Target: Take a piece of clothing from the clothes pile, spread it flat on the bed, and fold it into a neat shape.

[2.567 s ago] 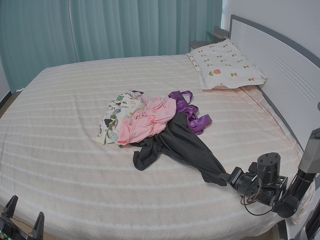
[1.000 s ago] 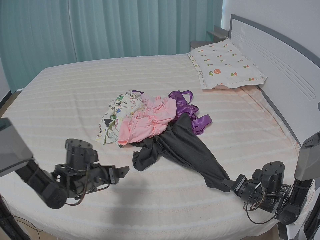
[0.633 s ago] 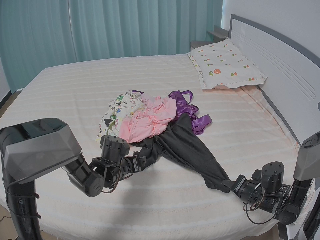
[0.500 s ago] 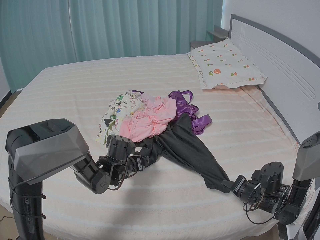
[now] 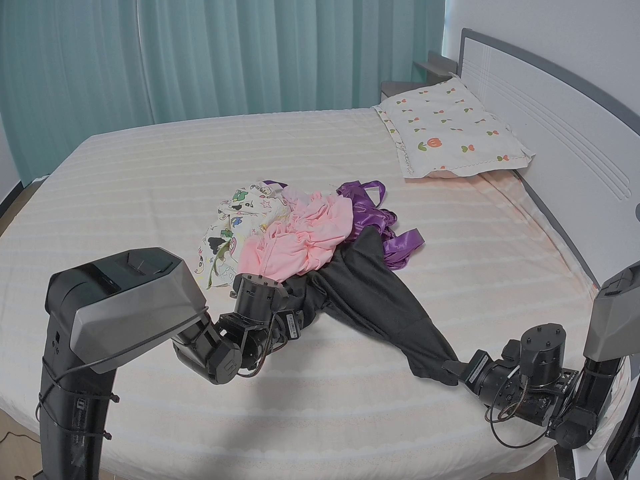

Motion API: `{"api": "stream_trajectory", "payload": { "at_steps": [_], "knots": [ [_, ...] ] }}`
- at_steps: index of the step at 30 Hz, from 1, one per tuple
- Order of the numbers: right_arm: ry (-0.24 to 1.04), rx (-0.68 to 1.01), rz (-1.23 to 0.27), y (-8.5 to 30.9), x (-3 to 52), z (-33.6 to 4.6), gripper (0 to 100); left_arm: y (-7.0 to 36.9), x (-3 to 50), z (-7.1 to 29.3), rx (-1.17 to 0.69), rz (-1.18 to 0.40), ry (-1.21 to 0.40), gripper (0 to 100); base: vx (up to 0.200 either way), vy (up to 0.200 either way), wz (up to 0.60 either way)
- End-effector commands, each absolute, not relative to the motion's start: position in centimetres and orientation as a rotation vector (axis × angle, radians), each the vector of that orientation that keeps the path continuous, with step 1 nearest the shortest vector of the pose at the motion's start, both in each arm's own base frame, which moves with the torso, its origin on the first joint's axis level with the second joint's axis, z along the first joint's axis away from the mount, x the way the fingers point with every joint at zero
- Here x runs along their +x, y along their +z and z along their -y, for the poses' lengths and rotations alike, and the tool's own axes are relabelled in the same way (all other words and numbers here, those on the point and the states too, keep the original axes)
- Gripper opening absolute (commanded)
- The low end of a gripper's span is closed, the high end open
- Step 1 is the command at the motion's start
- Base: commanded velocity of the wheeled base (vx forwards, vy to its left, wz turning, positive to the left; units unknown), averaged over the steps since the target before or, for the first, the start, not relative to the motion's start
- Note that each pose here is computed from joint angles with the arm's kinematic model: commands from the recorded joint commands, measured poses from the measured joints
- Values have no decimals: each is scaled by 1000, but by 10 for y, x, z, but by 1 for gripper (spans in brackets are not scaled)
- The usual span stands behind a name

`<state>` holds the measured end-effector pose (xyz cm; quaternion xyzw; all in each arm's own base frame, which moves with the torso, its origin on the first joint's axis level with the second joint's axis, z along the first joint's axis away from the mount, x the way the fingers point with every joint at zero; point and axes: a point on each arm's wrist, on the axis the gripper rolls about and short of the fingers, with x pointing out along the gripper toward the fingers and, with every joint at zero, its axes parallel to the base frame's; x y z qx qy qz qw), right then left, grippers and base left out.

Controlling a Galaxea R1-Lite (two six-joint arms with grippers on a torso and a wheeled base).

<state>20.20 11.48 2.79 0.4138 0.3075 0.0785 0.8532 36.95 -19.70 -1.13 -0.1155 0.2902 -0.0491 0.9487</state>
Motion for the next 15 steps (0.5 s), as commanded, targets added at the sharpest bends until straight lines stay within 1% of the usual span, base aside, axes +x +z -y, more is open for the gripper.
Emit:
{"api": "stream_trajectory", "payload": {
  "at_steps": [1,5,6,7,8,10,11,13,15],
  "knots": [
    [171,880,-644,29,202,-115,0,-8,372,199,-277,-577,-94,0,0,0,0],
    [188,891,-623,31,203,-116,0,-3,370,199,-341,-573,-77,0,0,0,0],
    [203,897,-606,32,203,-117,0,24,366,198,-442,-524,-79,0,0,0,0],
    [207,896,-597,33,204,-118,0,37,360,197,-483,-511,-84,0,0,0,0],
    [215,896,-590,35,204,-118,0,45,356,196,-505,-503,-88,0,0,0,0],
    [215,896,-590,35,204,-118,0,45,356,196,-505,-503,-88,0,0,0,0],
    [285,904,-535,51,202,-124,0,88,318,189,-549,-474,-145,0,0,0,0],
    [336,914,-483,65,201,-128,0,108,295,191,-555,-452,-194,0,0,0,0],
    [404,887,-357,90,206,-130,0,140,270,193,-582,-398,-268,0,0,0,0]
  ]
}}
